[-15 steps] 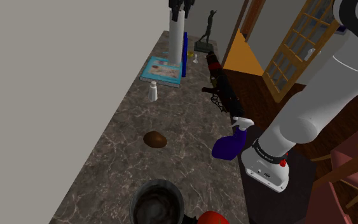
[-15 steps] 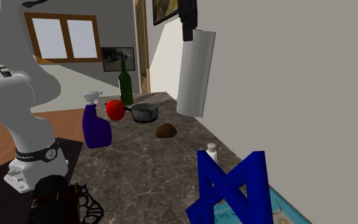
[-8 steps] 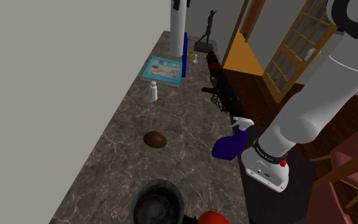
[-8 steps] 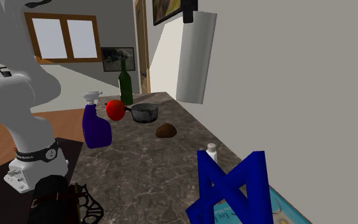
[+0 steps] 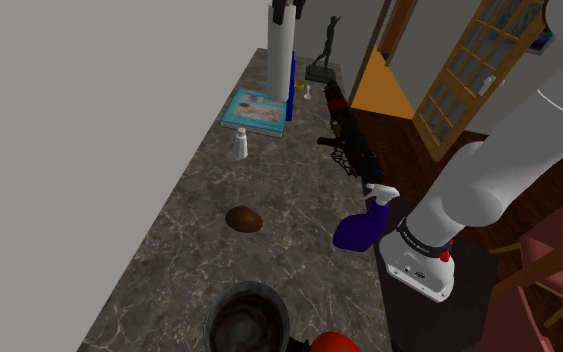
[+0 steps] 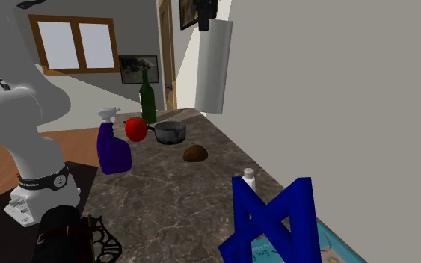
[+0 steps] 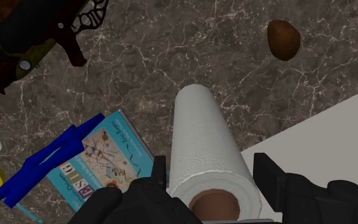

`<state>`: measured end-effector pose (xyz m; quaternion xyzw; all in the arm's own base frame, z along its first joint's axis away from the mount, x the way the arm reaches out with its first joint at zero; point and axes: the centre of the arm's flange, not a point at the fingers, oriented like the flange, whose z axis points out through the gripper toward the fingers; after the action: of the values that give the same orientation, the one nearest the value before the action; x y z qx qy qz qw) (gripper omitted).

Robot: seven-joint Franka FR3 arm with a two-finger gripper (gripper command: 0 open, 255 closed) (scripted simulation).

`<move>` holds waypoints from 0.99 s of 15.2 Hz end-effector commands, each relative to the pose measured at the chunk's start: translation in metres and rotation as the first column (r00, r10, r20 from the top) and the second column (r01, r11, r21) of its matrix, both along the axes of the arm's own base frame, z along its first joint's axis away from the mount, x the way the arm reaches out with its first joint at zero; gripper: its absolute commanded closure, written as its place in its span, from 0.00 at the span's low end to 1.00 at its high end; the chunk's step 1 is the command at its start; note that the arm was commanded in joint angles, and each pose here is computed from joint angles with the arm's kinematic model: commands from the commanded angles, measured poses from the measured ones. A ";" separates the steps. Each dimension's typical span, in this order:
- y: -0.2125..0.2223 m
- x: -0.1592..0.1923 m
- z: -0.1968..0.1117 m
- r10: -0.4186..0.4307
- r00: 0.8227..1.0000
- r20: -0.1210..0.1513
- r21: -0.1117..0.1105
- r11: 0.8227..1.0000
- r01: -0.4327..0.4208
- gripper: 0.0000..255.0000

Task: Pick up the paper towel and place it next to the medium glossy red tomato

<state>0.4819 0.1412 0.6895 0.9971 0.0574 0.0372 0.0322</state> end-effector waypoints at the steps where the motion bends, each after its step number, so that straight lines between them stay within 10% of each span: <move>1: 0.018 -0.020 -0.002 -0.001 1.000 0.000 0.000 1.000 0.001 1.00; 15: 0.148 -0.150 -0.022 -0.001 1.000 0.000 0.000 1.000 0.001 1.00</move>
<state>0.3414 0.2784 0.6694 0.9971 0.0576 0.0372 0.0324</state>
